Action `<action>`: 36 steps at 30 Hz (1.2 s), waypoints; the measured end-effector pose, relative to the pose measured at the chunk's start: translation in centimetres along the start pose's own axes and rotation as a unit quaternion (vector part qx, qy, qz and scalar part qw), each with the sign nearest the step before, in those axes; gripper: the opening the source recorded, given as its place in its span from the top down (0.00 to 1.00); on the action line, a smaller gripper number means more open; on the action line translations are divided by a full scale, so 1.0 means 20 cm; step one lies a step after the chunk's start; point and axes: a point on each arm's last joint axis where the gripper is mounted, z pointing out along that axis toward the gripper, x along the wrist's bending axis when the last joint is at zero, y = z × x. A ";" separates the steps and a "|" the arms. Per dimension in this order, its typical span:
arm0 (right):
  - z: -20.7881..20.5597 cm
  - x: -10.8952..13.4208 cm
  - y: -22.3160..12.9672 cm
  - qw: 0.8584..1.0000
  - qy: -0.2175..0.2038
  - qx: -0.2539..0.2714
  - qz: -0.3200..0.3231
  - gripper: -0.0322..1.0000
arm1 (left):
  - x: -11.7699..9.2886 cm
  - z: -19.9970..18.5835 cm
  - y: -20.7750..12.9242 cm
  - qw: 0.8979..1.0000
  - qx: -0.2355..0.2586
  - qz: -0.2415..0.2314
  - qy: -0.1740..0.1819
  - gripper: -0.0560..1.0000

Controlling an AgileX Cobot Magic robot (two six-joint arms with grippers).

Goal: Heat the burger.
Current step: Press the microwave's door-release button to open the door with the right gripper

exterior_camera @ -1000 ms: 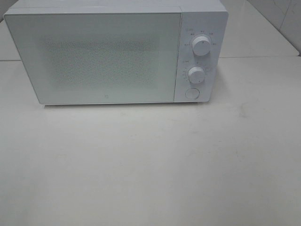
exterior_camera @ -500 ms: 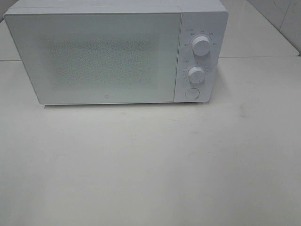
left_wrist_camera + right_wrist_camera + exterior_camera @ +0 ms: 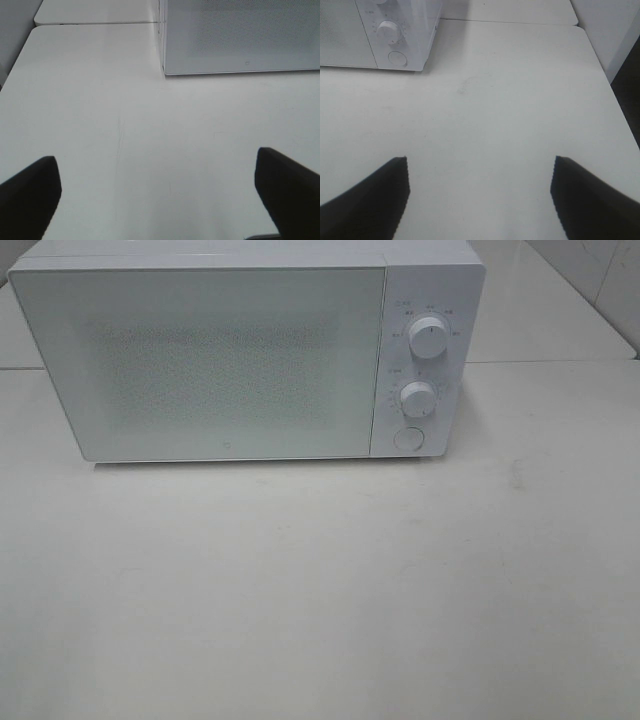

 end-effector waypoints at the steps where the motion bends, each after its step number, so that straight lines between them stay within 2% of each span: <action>1: 0.00 0.00 0.01 1.000 0.000 0.000 0.000 0.23 | 0.00 0.00 0.00 1.000 0.000 0.000 0.000 0.03; 8: 0.05 0.00 0.13 1.000 0.001 -0.008 0.000 0.23 | 0.00 0.00 0.00 1.000 0.000 0.000 0.000 0.03; 21: 0.39 0.02 0.32 1.000 0.005 0.011 0.000 0.23 | 0.00 0.00 0.00 1.000 0.000 0.000 0.000 0.03; 36: 0.76 0.03 0.38 1.000 0.011 0.021 0.014 0.23 | 0.00 0.00 0.00 1.000 0.000 0.000 0.000 0.03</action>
